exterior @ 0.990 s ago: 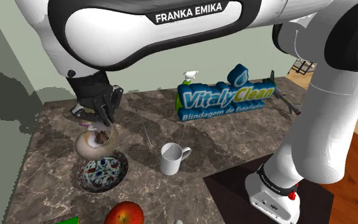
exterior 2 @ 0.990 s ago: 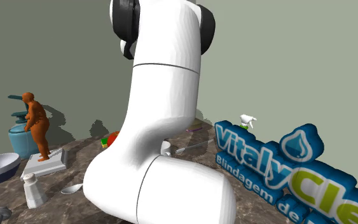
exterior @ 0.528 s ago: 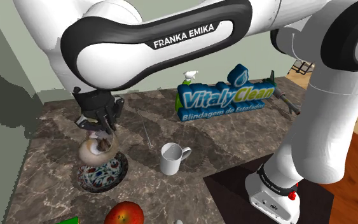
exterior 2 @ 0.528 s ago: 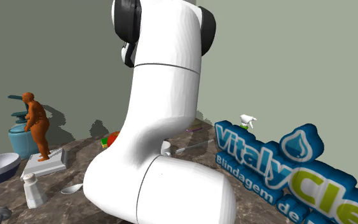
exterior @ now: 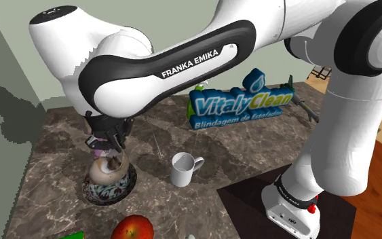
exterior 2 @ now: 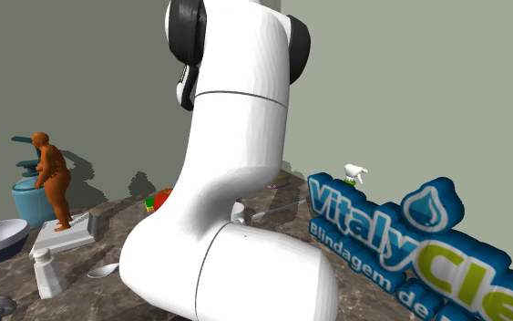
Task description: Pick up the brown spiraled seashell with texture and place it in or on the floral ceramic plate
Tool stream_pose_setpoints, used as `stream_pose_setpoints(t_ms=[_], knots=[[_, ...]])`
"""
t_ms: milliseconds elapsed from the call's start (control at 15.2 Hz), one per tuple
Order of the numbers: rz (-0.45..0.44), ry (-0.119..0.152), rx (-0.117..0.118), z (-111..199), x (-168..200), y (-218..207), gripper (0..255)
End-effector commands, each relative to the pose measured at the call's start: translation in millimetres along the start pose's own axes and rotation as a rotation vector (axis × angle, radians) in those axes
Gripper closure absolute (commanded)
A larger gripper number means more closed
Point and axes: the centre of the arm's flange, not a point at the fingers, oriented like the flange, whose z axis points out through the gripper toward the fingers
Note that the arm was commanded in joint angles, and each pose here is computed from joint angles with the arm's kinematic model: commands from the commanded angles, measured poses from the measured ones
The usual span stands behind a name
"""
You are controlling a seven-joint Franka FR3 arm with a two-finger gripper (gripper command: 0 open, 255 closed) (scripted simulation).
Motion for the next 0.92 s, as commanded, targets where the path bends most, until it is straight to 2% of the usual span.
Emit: stream_pose_setpoints(t_ms=[0,330,858], knots=[[0.0,0.001,0.001,10.4,-0.9,-2.6,255],[0.0,0.001,0.001,38.3,-0.1,-6.5,255],[0.0,0.001,0.001,38.3,-0.1,-6.5,255]])
